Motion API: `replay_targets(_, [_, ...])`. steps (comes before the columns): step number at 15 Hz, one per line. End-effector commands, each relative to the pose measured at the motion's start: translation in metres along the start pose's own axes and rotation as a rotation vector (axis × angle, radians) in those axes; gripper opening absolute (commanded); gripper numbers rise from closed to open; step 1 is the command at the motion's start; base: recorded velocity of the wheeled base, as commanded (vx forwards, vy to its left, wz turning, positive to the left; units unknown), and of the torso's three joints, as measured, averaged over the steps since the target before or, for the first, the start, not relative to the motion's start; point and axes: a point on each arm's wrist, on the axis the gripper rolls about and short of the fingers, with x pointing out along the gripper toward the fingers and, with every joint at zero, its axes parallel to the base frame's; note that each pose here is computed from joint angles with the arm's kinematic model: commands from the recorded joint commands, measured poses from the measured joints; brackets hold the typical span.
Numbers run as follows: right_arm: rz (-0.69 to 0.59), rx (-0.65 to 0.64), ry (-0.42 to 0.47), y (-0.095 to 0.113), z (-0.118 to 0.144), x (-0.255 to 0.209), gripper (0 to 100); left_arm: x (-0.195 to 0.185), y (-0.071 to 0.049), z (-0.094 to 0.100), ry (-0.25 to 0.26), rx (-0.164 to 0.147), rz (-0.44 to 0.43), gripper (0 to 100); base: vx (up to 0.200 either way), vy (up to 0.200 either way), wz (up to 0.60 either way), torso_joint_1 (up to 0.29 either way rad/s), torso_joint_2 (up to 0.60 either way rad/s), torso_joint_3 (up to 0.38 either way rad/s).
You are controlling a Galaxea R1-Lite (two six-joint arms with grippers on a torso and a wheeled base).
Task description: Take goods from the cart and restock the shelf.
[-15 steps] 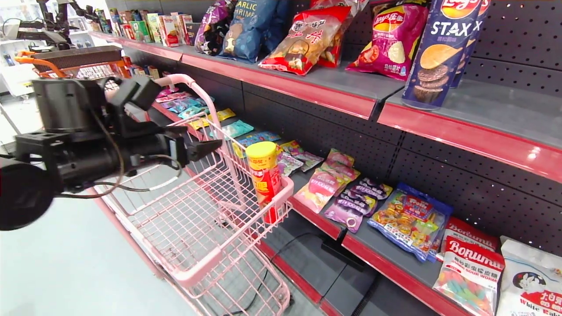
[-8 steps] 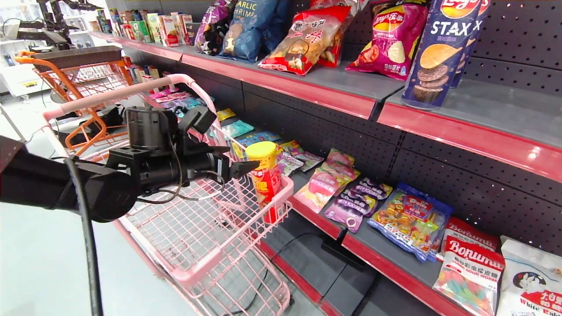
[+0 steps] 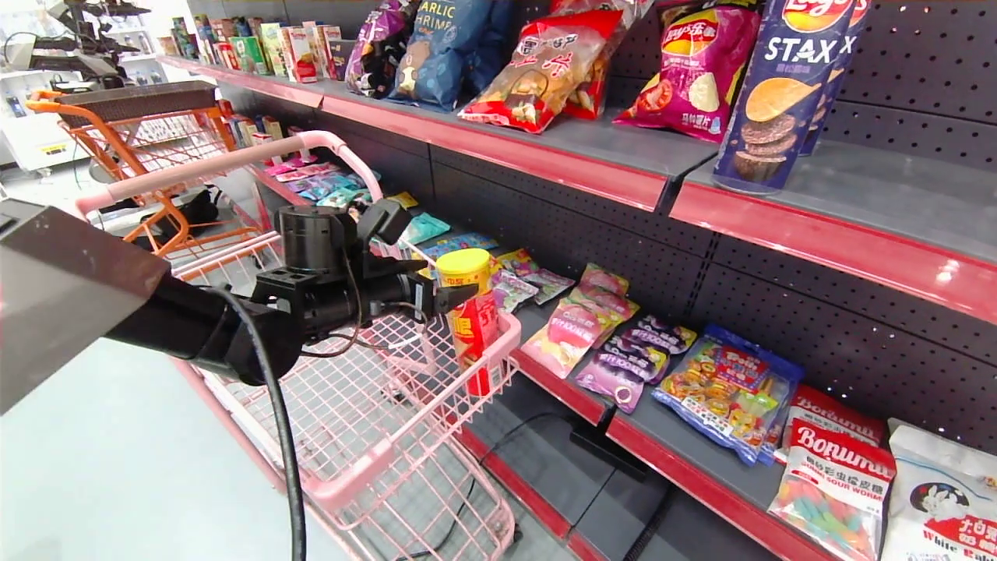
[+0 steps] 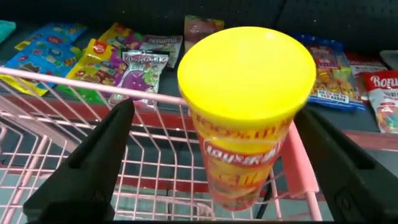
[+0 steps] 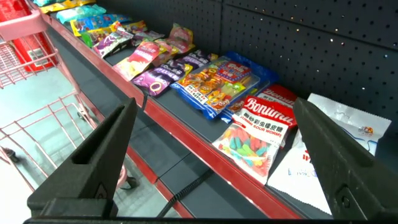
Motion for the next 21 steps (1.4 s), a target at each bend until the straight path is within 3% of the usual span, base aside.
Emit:
replay_targets(1, [0.001,-0.001,0.001,0.000,0.000,0.000,100,0.010,-0.001,-0.006,0.011,-0.003,-0.011,100,0.000,0.000,0.00,0.000,0.00,0.000])
replay_targets(6, [0.001,-0.001,0.001,0.000,0.000,0.000,100,0.020,-0.007,-0.012,0.025,-0.004,-0.033,100,0.000,0.000,0.00,0.000,0.00,0.000])
replay_targets(8, [0.001,-0.001,0.001,0.000,0.000,0.000,100,0.024,-0.011,-0.014,0.031,-0.028,-0.040,100,0.000,0.000,0.00,0.000,0.00,0.000])
replay_targets(10, [0.001,-0.001,0.001,0.000,0.000,0.000,100,0.026,-0.014,-0.013,0.027,-0.025,-0.034,100,0.000,0.000,0.00,0.000,0.00,0.000])
replay_targets(11, [0.001,-0.001,0.001,0.000,0.000,0.000,100,0.029,-0.013,-0.013,0.006,-0.023,-0.015,0,0.000,0.000,0.00,0.000,0.00,0.000])
replay_targets(13, [0.001,-0.001,0.001,0.000,0.000,0.000,100,0.034,-0.012,-0.014,-0.021,-0.019,-0.005,0,0.000,0.000,0.00,0.000,0.00,0.000])
replay_targets(16, [0.001,-0.001,0.001,0.000,0.000,0.000,100,0.034,-0.022,-0.014,-0.017,-0.062,-0.021,0,0.000,0.000,0.00,0.000,0.00,0.000])
replay_targets(17, [0.001,-0.001,0.001,0.000,0.000,0.000,100,0.032,-0.023,-0.009,-0.031,-0.064,-0.016,0,0.000,0.000,0.00,0.000,0.00,0.000])
replay_targets(21, [0.001,0.001,0.001,0.000,0.000,0.000,100,-0.035,-0.029,0.049,-0.088,-0.060,0.045,0,0.000,0.000,0.00,0.000,0.00,0.000])
